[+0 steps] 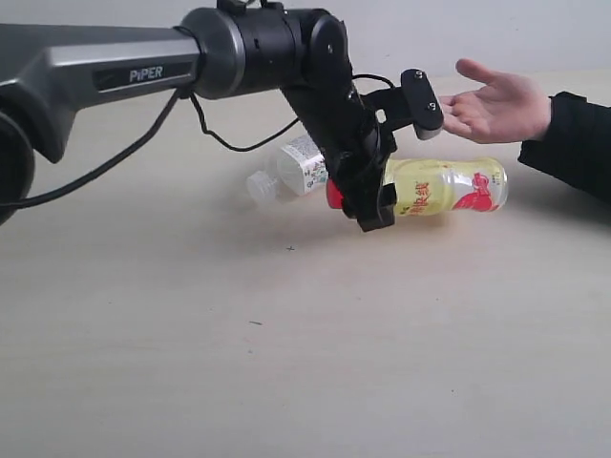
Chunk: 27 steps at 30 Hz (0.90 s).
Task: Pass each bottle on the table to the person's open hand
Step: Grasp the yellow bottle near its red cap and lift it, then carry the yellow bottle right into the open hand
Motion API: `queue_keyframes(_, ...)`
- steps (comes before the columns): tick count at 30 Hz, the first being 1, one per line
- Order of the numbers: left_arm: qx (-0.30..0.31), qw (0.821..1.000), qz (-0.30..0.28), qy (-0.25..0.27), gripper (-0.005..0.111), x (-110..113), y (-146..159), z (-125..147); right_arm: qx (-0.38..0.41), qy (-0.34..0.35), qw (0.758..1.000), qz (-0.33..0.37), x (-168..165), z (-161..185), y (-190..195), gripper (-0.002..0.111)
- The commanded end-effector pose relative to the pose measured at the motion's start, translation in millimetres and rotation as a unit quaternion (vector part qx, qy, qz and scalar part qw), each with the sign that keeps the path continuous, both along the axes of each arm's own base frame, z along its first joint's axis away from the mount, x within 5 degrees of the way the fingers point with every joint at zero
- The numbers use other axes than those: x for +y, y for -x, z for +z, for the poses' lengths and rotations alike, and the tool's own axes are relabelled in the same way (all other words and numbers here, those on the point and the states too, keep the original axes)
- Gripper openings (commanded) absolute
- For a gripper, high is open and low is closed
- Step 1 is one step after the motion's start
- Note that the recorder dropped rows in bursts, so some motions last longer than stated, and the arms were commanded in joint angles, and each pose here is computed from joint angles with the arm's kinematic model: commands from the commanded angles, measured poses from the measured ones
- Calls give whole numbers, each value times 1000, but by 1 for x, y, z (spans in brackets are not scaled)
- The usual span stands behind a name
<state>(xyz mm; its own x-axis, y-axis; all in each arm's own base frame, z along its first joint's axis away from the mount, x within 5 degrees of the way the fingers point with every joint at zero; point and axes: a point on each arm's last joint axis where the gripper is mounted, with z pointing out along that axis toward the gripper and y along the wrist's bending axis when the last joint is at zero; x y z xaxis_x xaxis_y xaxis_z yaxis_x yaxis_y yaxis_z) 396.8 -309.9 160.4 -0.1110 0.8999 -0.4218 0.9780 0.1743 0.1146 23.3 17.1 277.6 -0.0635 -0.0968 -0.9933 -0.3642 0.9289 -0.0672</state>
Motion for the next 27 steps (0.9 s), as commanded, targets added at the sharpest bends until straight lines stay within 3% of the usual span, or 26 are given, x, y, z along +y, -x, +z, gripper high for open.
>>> queue_keyframes(1, 26, 1000, -17, -8, 0, 4, 15, 35, -3, 0, 1000, -3, 0, 0, 0, 0)
queue_keyframes(5, 43, 999, -2, 11, 0, 8, 26, 67, -3, 0, 1000, -3, 0, 0, 0, 0)
queue_keyframes(8, 42, 997, 45, 38, 0, 12, 32, 95, -3, 1, 1000, -3, 0, 0, 0, 0)
queue_keyframes(14, 16, 995, 66, 67, 0, 18, 38, 126, -3, 0, 1000, -3, 0, 0, 0, 0)
queue_keyframes(18, -41, 999, 6, 30, 0, 24, 37, 133, -3, 1, 1000, -3, 0, 0, 0, 0)
queue_keyframes(20, -83, 994, -75, 10, 0, 24, 37, 133, -3, 1, 1000, -3, 0, 0, 0, 0)
queue_keyframes(23, -165, 958, -232, -28, 0, 24, 36, 134, -3, 1, 1000, -3, 0, 0, 0, 0)
queue_keyframes(27, -243, 936, -254, -19, 0, 18, 27, 140, -3, 1, 1000, -3, 0, 0, 0, 0)
